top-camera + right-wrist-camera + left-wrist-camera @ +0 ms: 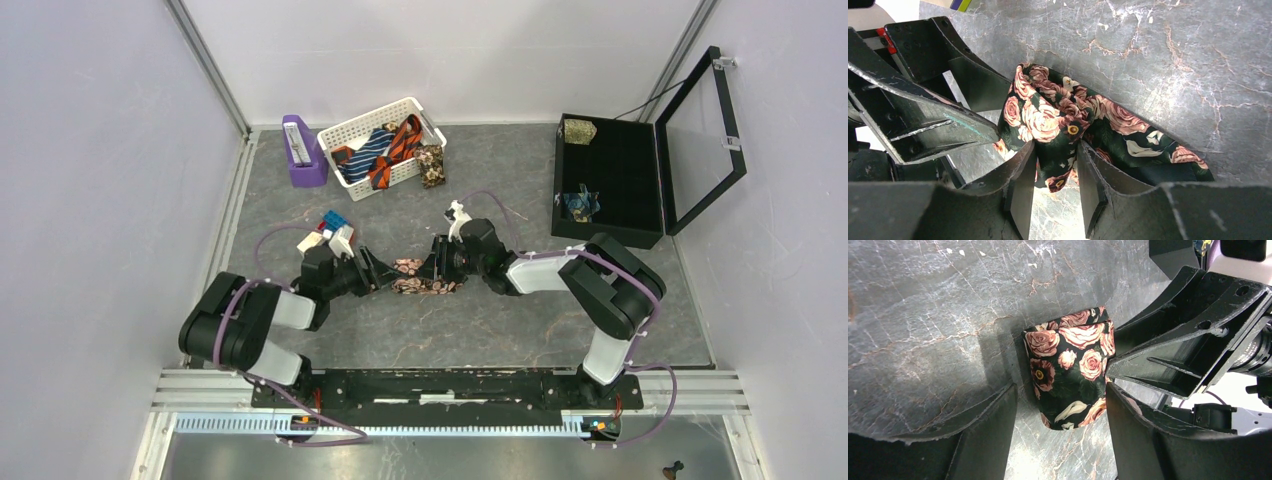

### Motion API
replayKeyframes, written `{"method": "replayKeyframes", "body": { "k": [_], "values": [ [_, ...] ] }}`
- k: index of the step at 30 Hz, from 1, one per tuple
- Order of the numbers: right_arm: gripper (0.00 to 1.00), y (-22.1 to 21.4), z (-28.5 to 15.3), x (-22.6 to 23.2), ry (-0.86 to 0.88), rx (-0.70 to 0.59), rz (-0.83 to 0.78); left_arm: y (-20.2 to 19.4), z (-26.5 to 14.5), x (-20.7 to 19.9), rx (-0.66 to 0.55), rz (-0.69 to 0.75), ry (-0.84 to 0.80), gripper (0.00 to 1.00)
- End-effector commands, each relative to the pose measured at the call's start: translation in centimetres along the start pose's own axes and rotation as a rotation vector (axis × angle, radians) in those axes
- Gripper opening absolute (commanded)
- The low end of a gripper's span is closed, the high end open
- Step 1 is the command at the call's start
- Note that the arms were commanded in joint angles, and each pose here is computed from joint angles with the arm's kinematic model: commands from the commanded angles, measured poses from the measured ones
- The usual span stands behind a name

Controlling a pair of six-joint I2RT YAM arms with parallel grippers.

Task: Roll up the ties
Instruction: Roll the tie at the center of the board.

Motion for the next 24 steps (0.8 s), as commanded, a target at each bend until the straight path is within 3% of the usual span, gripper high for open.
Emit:
{"method": "replayKeyframes", "body": {
  "k": [1, 20, 24],
  "values": [
    [0.41, -1.1, 0.2, -1.4, -0.031, 0.037, -0.018, 0.0, 0.3, -0.5, 0.003, -0.026, -0.082, 0.69],
    [0.40, -2.3, 0.3, -3.0, -0.050, 0.057, -0.010, -1.5, 1.6, 0.3, 0.013, -0.159, -0.193, 0.65],
    [0.40, -2.3, 0.3, -3.0, -0.050, 0.054, -0.010, -1.6, 1.7, -0.1, 0.019, -0.146, -0.203, 0.59]
  ]
}}
Point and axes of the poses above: each gripper's point midway between its finger pads, its own z axis out along the fingers, its own x axis along the line the jaws close on, y = z × x, the point moved 8 cm from there along -z, back along the fingers
